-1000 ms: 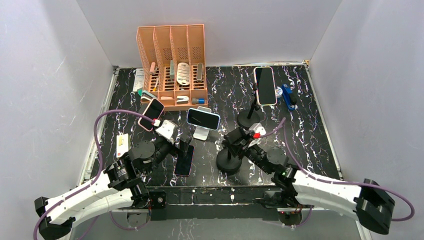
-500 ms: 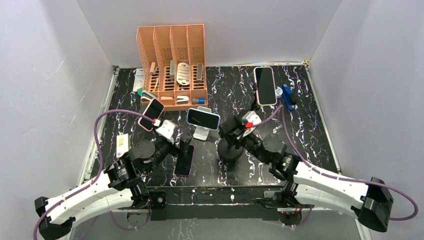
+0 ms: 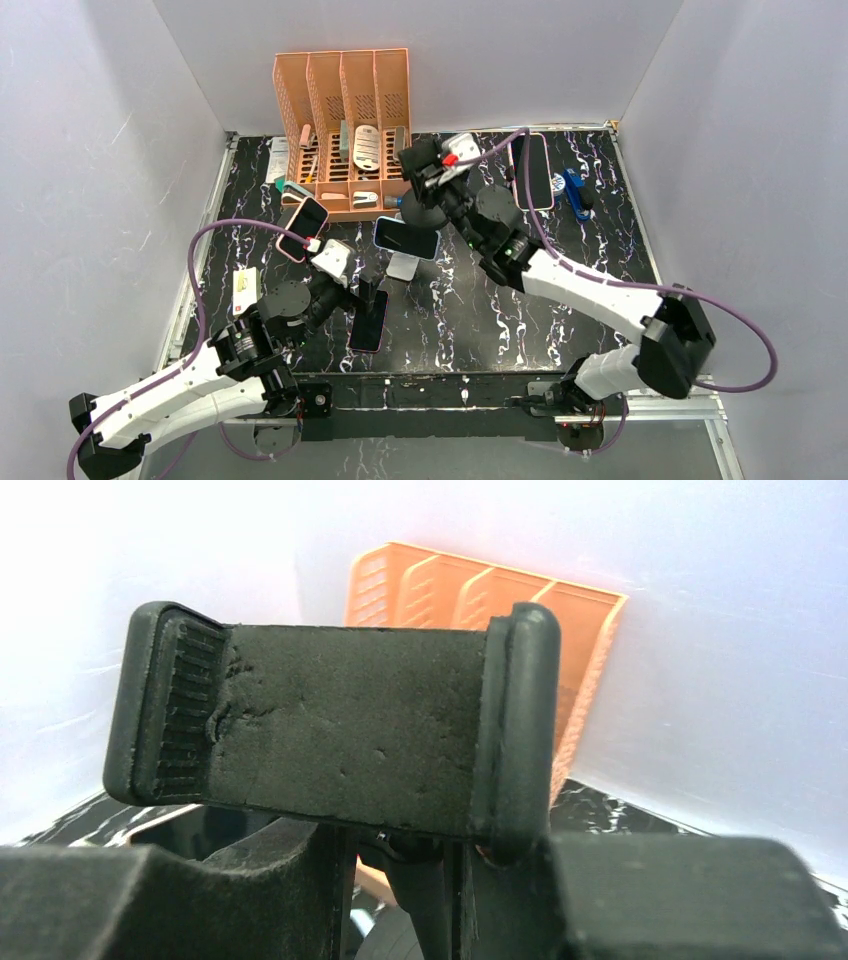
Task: Remove the phone from the phone stand
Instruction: Place the phone stand at the center of the board.
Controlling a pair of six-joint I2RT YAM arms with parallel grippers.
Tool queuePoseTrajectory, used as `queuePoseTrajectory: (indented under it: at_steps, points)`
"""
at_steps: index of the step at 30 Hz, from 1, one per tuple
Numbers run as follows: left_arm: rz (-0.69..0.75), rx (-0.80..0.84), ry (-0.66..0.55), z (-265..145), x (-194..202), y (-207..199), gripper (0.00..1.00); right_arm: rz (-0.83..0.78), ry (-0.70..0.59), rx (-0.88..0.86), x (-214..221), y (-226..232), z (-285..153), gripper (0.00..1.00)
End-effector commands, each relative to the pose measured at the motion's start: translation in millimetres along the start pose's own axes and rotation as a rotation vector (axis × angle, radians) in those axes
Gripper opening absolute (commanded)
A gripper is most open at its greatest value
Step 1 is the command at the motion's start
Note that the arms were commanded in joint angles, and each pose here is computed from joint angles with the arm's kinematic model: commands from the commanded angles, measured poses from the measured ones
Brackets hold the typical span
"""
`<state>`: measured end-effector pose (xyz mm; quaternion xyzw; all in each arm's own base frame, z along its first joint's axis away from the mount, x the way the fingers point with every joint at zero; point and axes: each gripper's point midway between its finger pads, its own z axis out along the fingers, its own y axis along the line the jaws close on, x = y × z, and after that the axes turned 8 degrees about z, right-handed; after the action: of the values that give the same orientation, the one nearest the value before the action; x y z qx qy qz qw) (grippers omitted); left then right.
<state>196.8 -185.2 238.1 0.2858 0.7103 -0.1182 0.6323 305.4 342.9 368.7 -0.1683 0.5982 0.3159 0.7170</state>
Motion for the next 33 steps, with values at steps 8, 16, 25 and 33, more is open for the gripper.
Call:
queuePoseTrajectory:
  at_steps: [8,16,25,33]
  points:
    - [-0.029,-0.015,-0.048,-6.9,-17.7,6.9,0.77,0.009,-0.314,0.199,-79.8,-72.4,69.3,0.01]
    - [-0.025,-0.013,-0.048,-5.9,-16.9,6.2,0.77,-0.015,-0.327,0.303,-51.2,-117.5,110.1,0.01]
    - [-0.028,-0.023,-0.057,-7.9,-18.5,9.0,0.77,-0.071,-0.324,0.388,-23.4,-151.6,137.6,0.01]
    - [-0.021,-0.015,-0.046,-5.5,-16.0,6.4,0.77,-0.047,-0.293,0.415,12.1,-160.2,141.1,0.01]
